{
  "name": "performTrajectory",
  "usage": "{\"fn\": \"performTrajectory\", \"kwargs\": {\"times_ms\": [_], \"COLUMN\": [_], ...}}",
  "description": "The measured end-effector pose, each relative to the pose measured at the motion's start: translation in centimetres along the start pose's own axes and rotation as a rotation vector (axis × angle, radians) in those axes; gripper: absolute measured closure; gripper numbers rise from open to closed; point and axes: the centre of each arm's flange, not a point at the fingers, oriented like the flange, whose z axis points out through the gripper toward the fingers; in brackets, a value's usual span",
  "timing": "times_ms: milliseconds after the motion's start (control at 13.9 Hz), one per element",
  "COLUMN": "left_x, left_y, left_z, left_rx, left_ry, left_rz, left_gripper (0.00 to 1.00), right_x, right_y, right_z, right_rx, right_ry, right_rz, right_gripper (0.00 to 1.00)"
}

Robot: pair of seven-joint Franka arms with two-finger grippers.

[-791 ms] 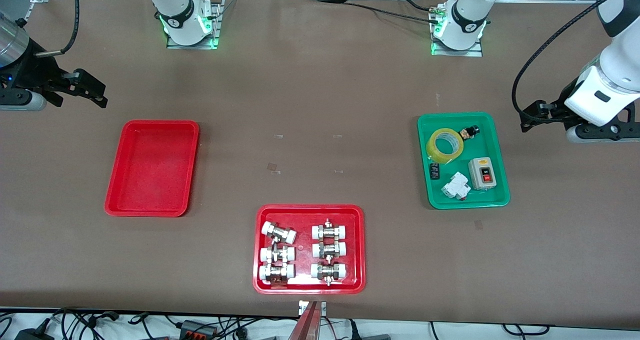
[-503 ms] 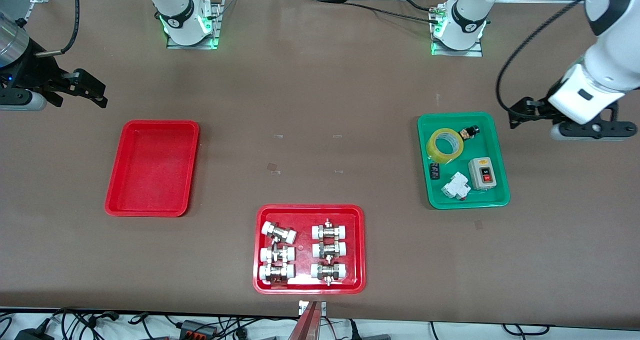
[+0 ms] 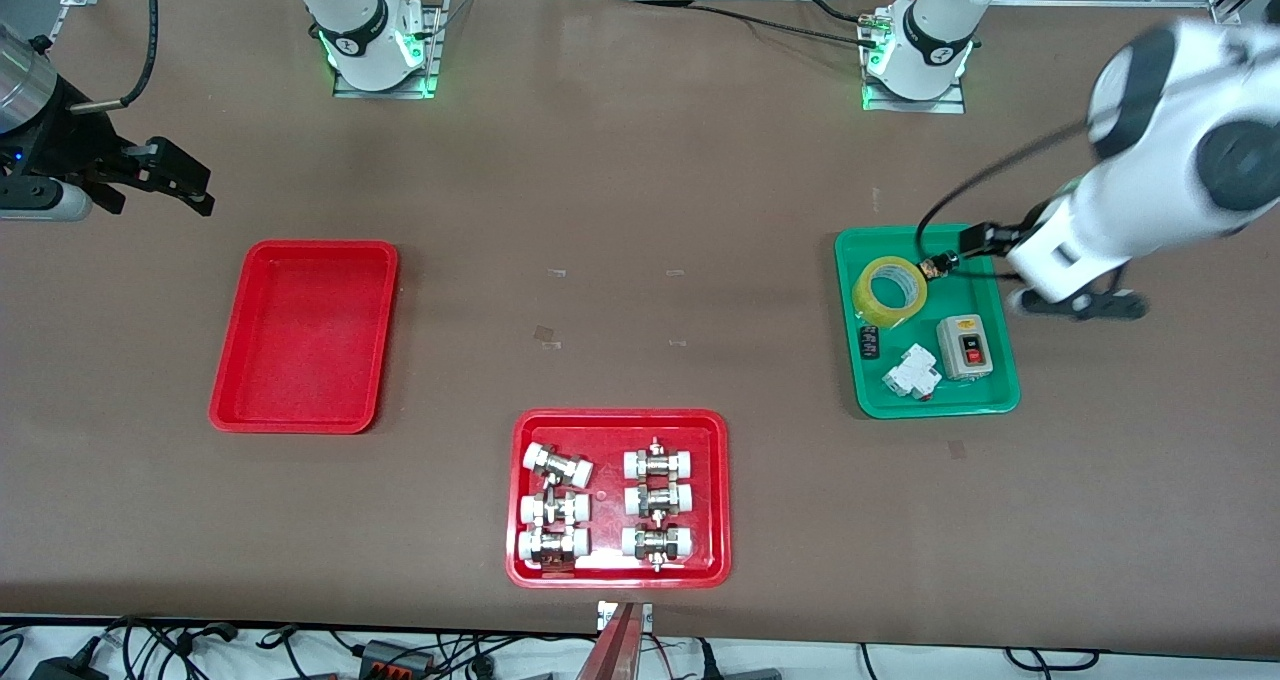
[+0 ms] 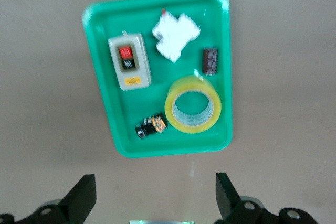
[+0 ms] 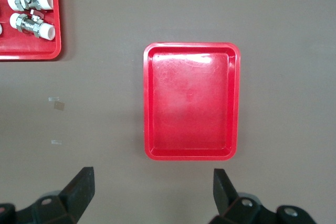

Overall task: Left arm passes tape to right arm into tray
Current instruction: 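Move the left gripper down over the yellow tape roll in the green tray, then close the left gripper on the rim of the yellow tape roll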

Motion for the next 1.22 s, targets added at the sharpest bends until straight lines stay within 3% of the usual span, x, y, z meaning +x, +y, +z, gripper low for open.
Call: {"fn": "performTrajectory", "kwargs": {"times_ms": [288,503,791,935,1222], "left_x": [4.9,6.0,6.5,7.0,6.9], "left_y": [1.0,1.3,1.7,1.7,1.4], "left_z": [12.4,17.7,19.8,20.8,24.4], "left_rx": [-0.033,-0.036,-0.036,-0.04,-0.051], "left_ry": [-0.23,-0.331,-0.358,-0.338,-0.28], "left_rz": [0.014,0.021,0.026,0.023,0.011], "left_gripper": [0.0,0.0,0.0,0.03,0.0], "right_x": [0.0,0.0,0.0,0.0,0.0], "right_y": [0.0,0.0,0.0,0.0,0.0], "right_z": [-0.1,-0.1,-0.1,0.0,0.0], "right_rx": [0.0,0.0,0.0,0.0,0.0], "right_ry": [0.002,0.001,0.0,0.0,0.0], "right_rz": [0.0,-0.001,-0.001,-0.001,-0.001], "right_gripper": [0.0,0.0,0.0,0.0,0.0]}}
